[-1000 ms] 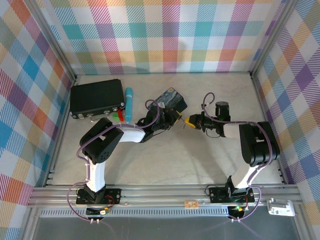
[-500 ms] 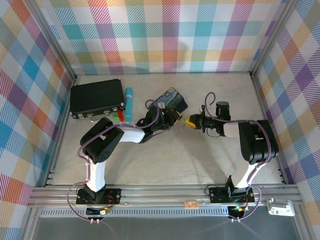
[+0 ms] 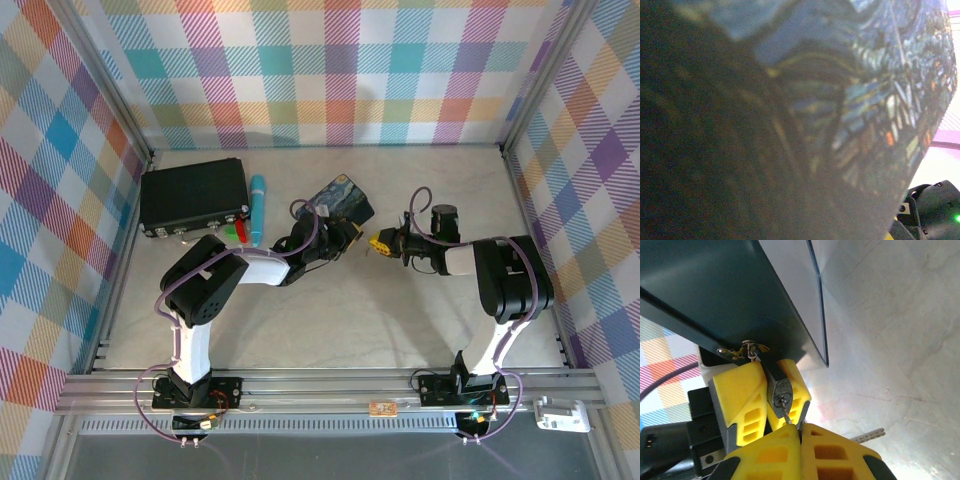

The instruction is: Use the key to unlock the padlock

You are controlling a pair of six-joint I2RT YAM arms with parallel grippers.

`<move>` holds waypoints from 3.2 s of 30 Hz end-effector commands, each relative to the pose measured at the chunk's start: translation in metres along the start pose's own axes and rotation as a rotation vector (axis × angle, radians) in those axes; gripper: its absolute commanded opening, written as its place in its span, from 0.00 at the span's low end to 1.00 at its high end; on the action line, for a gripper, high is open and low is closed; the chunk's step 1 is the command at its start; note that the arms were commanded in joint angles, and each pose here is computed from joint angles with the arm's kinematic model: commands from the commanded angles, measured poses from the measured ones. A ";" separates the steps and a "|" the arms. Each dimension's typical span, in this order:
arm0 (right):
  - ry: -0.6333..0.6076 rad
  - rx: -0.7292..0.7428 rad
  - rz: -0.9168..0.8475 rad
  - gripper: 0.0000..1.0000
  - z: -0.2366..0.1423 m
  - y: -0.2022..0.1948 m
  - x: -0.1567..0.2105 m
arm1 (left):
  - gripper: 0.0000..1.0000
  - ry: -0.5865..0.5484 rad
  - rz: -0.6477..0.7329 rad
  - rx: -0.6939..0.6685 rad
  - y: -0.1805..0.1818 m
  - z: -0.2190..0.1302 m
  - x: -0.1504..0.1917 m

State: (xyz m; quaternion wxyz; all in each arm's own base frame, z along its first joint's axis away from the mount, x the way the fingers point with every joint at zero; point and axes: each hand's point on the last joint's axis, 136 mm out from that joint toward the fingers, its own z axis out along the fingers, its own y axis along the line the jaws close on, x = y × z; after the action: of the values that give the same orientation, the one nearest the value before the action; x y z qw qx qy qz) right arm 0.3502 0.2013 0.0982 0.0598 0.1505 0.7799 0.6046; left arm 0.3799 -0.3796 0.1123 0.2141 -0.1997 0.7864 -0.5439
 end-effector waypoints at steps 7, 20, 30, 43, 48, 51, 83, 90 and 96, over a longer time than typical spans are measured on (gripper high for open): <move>-0.084 0.118 -0.229 0.00 0.013 0.002 -0.010 | 0.00 0.158 -0.011 0.109 -0.052 -0.002 0.041; -0.155 0.062 0.002 0.00 0.016 0.011 -0.009 | 0.00 0.152 -0.003 0.106 -0.052 -0.001 0.043; -0.003 -0.118 0.326 0.00 0.013 0.053 0.014 | 0.00 0.150 0.136 0.109 -0.049 0.001 0.043; -0.014 -0.364 0.602 0.00 0.009 0.084 0.011 | 0.00 0.118 0.239 0.130 -0.054 0.010 0.039; -0.086 -0.415 0.620 0.00 0.000 0.092 0.002 | 0.00 0.069 0.264 0.104 -0.047 0.011 0.032; -0.090 -0.428 0.588 0.00 0.000 0.100 0.001 | 0.00 0.060 0.270 0.093 -0.044 0.013 0.031; -0.184 0.433 -0.158 0.36 -0.032 -0.014 0.033 | 0.00 0.028 0.160 -0.061 -0.021 0.026 0.020; -0.150 0.560 -0.454 0.35 -0.052 -0.010 0.043 | 0.00 0.071 0.112 -0.095 -0.020 0.028 0.026; -0.137 0.603 -0.784 0.36 -0.043 0.006 0.036 | 0.00 0.125 0.070 -0.136 -0.016 0.025 0.035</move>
State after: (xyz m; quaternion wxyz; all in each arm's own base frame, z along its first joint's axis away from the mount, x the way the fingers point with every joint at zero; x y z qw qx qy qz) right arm 0.2957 0.1737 0.1038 0.2295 -0.0085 0.9198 0.3182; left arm 0.3752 -0.4131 0.1088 0.2068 -0.1510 0.8396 -0.4790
